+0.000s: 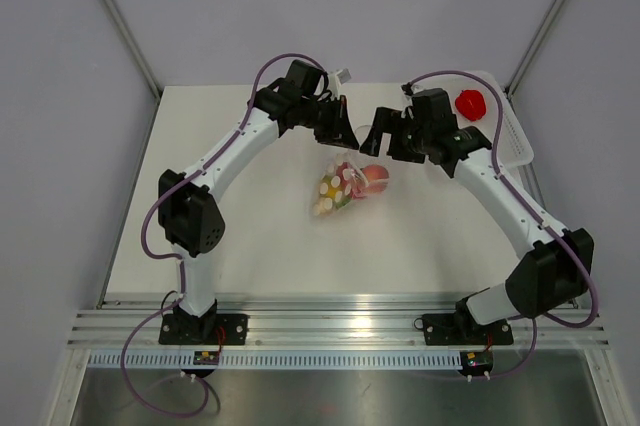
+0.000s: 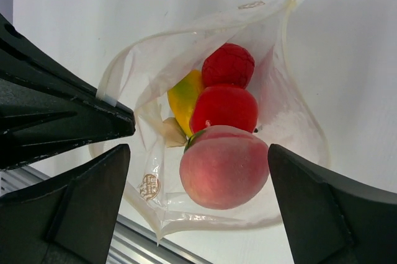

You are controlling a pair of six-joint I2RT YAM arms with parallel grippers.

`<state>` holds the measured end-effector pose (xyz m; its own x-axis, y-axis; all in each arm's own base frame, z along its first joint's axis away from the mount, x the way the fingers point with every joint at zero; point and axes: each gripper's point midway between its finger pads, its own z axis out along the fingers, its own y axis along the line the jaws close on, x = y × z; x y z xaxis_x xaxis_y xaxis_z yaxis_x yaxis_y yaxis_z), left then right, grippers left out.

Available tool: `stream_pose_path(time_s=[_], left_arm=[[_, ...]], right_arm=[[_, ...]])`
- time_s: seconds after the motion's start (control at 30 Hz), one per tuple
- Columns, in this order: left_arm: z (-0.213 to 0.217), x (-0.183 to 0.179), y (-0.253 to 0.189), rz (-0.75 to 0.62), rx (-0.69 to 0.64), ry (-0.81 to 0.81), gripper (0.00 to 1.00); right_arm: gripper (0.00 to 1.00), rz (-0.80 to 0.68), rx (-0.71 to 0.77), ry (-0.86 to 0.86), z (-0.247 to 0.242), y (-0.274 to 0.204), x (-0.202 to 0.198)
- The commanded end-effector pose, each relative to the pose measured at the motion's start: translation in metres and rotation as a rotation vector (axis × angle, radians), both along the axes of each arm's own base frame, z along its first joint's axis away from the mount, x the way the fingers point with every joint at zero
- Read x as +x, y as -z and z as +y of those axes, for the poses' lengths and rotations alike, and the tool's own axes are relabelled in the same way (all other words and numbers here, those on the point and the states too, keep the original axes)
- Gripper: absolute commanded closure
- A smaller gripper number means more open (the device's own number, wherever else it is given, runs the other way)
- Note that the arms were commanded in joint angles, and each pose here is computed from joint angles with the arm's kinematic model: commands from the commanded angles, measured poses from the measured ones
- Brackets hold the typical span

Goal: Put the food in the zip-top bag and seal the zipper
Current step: Place the fake fruit in the zipper food storage bag.

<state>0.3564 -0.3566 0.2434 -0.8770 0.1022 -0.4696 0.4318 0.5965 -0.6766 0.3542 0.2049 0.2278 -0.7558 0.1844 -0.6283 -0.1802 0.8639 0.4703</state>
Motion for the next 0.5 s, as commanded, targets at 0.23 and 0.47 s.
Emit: stream_pose_path(time_s=[0.23, 0.47], left_arm=[[0.007, 0.004, -0.031, -0.076, -0.059, -0.013, 1.0], [0.019, 0.004, -0.032, -0.084, -0.053, -0.033, 1.0]], right_arm=[[0.24, -0.214, -0.193, 0.271, -0.085, -0.056, 0.028], [0.18, -0.016, -0.459, 0.421, -0.165, 0.029, 0.096]])
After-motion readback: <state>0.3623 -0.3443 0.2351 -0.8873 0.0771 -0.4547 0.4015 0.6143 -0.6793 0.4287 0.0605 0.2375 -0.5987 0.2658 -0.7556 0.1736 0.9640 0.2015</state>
